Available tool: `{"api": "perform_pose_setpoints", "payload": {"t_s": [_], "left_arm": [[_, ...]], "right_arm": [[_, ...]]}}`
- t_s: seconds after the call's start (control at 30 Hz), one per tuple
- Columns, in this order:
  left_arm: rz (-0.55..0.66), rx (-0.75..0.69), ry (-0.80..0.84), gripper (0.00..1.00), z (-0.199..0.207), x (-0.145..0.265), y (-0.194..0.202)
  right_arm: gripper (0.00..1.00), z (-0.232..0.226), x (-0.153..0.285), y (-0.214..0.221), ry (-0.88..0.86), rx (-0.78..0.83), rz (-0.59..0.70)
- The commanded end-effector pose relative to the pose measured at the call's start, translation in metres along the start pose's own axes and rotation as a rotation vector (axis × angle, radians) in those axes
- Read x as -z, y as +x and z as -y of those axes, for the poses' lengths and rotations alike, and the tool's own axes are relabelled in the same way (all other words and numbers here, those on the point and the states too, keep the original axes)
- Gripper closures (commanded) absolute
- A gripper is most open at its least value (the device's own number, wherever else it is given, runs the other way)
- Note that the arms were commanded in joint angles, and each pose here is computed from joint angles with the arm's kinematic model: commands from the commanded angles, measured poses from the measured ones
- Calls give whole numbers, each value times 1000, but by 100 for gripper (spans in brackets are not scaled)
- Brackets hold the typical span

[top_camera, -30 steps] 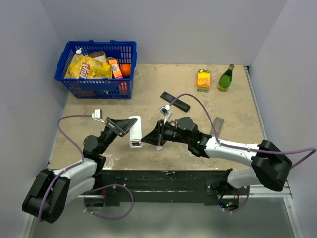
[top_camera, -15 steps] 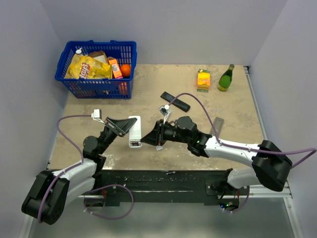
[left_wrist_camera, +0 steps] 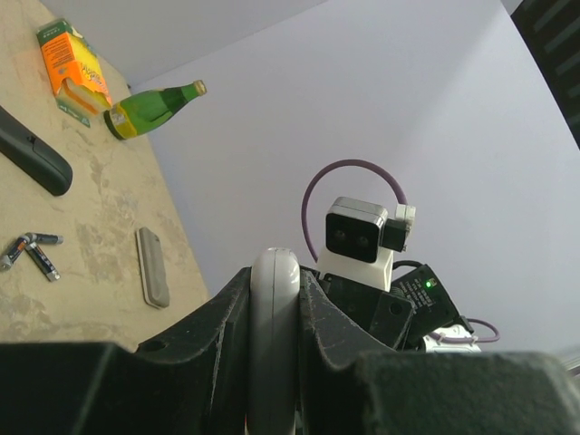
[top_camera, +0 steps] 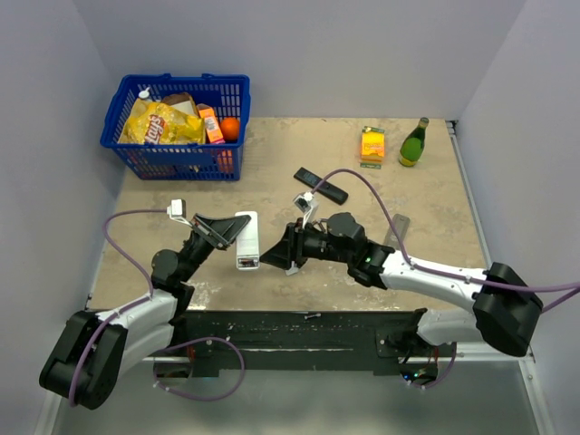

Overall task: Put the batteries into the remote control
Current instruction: Load the battery into the remote control.

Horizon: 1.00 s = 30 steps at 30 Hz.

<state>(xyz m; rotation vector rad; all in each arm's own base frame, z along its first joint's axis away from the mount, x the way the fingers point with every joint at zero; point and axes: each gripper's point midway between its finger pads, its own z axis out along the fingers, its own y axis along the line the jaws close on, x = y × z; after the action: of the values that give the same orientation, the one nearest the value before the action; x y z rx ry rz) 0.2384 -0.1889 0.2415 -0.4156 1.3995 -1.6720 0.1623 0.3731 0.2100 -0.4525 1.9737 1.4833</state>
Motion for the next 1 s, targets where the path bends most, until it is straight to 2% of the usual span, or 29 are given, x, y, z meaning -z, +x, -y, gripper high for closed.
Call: {"api": "perform_pose_setpoints", "payload": {"t_s": [0.0,0.37,0.7,0.83,0.97], "left_arm": [[14,-26,91,100,25,-2,-4],[12,-25,103,100,30,-4,-5],[5,-26,116,100,34,-4,-4],[5,-26,122,100,36,-3,-3],[-2,-23,129,100,38,-4,-1]], "right_arm": [[52,-17,-7,-4,-77,13,8],[54,-21,-15,-4,-100,9,2],[71,-25,-20,-6,-118,6,5],[74,-26,-25,-3,-119,3,-5],[84,-24,-27,-3,-116,-1,-2]]}}
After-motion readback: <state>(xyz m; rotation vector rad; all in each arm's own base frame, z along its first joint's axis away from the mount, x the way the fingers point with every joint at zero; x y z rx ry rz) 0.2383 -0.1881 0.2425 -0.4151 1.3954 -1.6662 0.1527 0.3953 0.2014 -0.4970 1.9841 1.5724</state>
